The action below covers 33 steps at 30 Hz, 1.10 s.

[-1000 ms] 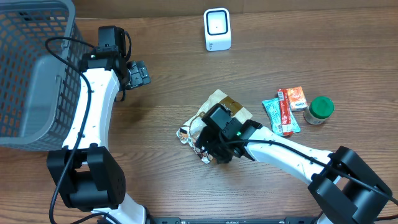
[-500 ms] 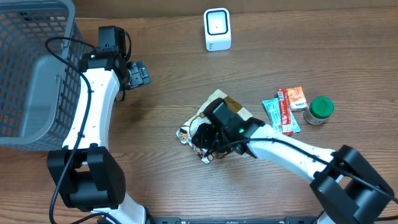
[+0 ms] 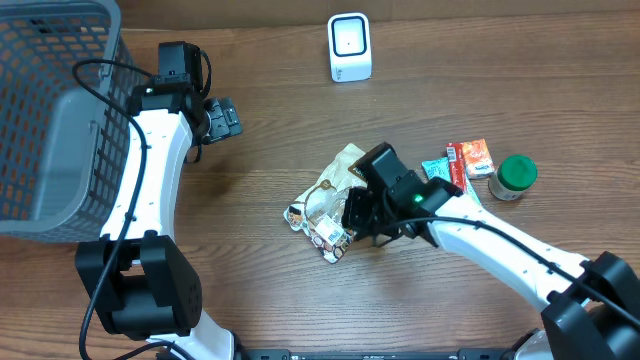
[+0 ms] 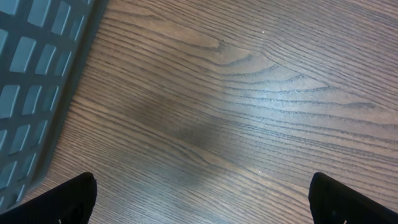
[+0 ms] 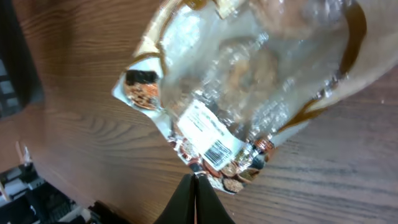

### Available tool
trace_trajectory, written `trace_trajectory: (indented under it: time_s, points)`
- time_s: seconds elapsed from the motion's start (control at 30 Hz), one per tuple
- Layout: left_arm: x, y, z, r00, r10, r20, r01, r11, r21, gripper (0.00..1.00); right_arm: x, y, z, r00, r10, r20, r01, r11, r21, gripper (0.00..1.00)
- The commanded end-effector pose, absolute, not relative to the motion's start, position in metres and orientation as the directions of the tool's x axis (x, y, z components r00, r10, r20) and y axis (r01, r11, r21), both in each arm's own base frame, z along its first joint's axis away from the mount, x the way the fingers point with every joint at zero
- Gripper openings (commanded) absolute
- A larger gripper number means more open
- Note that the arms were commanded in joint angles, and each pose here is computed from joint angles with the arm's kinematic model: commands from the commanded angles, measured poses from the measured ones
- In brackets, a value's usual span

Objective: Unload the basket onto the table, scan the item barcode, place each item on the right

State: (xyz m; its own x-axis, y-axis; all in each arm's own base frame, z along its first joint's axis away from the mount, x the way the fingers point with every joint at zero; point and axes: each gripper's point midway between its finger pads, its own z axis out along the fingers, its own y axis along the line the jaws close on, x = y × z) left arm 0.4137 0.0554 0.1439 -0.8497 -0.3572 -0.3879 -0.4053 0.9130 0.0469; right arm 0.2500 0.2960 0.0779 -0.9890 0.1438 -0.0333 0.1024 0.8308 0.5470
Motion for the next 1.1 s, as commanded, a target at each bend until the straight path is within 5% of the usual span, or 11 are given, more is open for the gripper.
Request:
trace_trajectory:
  time_s: [0.0,0.83,1.07]
  points:
    - [0.415,0.057,0.142,-0.852,-0.353,-0.387,-0.406,0.912,0.061,1.00,0.234,0.286,0.057,-0.975,0.221,-0.010,0.190,0.861,0.472,0.04]
    - [0.415,0.057,0.142,-0.852,-0.353,-0.387,-0.406,0.912,0.061,1.00,0.201,0.295,-0.002,-0.852,0.523,0.017,0.495,0.795,0.349,0.04]
    - [0.415,0.057,0.142,-0.851,-0.353,-0.388,-0.406,0.912,0.061,0.99,0.223,0.334,0.014,-0.879,0.478,0.008,0.411,0.747,0.522,0.04]
